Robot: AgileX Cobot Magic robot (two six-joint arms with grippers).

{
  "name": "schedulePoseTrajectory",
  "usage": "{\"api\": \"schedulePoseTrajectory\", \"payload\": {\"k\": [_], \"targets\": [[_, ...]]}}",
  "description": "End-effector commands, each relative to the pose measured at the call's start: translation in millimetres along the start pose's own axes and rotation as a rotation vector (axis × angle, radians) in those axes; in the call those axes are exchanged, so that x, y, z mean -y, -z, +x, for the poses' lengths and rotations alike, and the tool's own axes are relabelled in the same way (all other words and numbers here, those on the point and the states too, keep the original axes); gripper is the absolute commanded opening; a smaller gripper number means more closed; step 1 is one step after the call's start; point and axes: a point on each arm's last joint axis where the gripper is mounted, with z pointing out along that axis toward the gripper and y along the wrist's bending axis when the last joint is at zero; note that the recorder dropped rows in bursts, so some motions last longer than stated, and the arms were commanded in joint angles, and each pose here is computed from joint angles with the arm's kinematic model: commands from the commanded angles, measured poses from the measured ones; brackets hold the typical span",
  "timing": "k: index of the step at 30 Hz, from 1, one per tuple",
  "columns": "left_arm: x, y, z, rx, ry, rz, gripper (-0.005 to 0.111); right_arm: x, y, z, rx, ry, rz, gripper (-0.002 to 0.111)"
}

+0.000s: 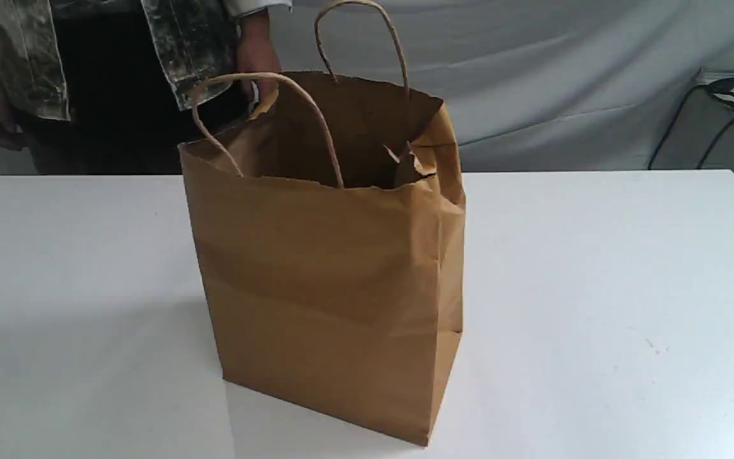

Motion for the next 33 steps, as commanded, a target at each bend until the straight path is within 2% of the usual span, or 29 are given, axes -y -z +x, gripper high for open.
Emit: {"api": "schedulePoseTrajectory", "payload": {"k": [1,8,12,23,31,33], "targets": [[0.6,0.1,4.5,-0.038,0.031,0.009,0.054,0.7,0.6,1.0,0.005,0.002,0.004,0.057],[-0.9,0.0,3.5,-0.027,-0.021,-0.006,0.054,0.7,0.6,1.0,0.005,0.002,0.004,0.057],[-0.1,0.0,3.1,-0.023,0.026,0.002,0.054,0.7,0.6,1.0,0.005,0.005,0.004,0.057],[-0.4,0.0,3.0,-0.022,0.004,-0.001,0.054,0.7,0.6,1.0,0.005,0.005,0.004,0.057],[-1.7,0.0,3.2,-0.025,-0.059,-0.015,0.054,0.7,0.6,1.0,0.005,0.000,0.004,0.057],[-3.5,0.1,3.4,-0.028,-0.141,-0.033,0.054,0.7,0.6,1.0,0.005,0.000,0.004,0.057]]}}
